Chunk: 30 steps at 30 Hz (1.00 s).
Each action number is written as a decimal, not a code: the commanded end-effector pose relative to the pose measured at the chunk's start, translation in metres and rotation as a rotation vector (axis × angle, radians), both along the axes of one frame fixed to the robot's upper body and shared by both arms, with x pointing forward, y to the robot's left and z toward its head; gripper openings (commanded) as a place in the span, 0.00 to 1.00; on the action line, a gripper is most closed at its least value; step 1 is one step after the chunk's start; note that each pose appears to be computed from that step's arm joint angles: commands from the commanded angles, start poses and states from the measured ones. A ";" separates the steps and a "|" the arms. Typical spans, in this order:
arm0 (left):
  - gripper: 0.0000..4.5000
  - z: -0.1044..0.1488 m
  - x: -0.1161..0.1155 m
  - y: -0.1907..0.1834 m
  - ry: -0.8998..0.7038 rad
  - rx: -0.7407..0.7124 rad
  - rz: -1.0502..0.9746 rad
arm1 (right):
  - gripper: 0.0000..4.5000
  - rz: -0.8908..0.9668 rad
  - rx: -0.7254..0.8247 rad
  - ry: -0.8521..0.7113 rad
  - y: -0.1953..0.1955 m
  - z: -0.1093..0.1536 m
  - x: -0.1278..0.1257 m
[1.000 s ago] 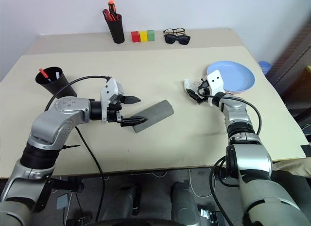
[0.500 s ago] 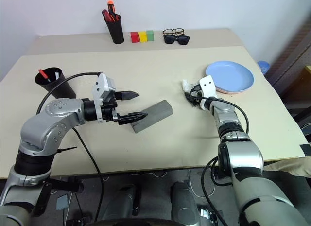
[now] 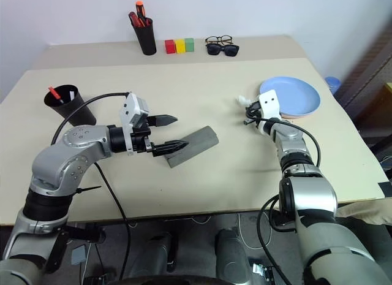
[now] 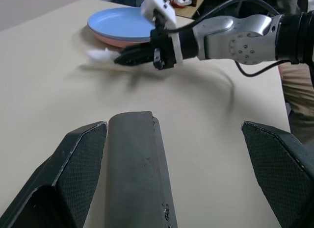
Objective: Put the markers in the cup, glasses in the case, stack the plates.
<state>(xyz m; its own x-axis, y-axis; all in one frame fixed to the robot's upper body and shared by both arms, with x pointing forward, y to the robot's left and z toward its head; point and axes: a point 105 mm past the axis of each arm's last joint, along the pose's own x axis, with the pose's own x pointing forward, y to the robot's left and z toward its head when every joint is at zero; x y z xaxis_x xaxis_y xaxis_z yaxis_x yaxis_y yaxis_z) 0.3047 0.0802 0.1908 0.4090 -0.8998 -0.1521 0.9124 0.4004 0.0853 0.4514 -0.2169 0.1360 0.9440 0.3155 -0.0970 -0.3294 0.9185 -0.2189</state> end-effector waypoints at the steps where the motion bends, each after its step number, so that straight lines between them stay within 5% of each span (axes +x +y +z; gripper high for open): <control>1: 1.00 0.011 0.000 -0.005 -0.059 -0.011 -0.016 | 0.01 -0.087 -0.024 -0.216 -0.022 0.071 0.008; 9: 1.00 0.014 0.005 -0.004 -0.080 -0.030 0.034 | 0.01 -0.282 -0.079 -0.202 -0.068 0.085 0.006; 12: 1.00 0.015 0.009 -0.004 -0.091 -0.034 0.064 | 0.25 -0.310 -0.089 -0.166 -0.076 0.079 0.004; 17: 1.00 0.016 0.018 -0.003 -0.125 -0.060 0.139 | 0.81 -0.338 -0.112 -0.165 -0.084 0.080 0.002; 22: 1.00 0.021 0.029 0.000 -0.161 -0.197 0.233 | 0.81 -0.263 -0.112 -0.186 -0.081 0.091 0.000; 30: 1.00 -0.003 0.034 0.032 -0.136 -0.166 0.337 | 0.81 0.164 -0.083 -0.220 -0.062 0.103 -0.038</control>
<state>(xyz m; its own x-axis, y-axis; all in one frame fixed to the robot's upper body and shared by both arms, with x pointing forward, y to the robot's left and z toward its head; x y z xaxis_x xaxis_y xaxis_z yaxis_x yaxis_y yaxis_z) 0.3395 0.1016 0.1793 0.6783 -0.7343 0.0246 0.7297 0.6772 0.0942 0.4243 -0.2799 0.2223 0.9147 0.4035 0.0245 -0.3680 0.8563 -0.3623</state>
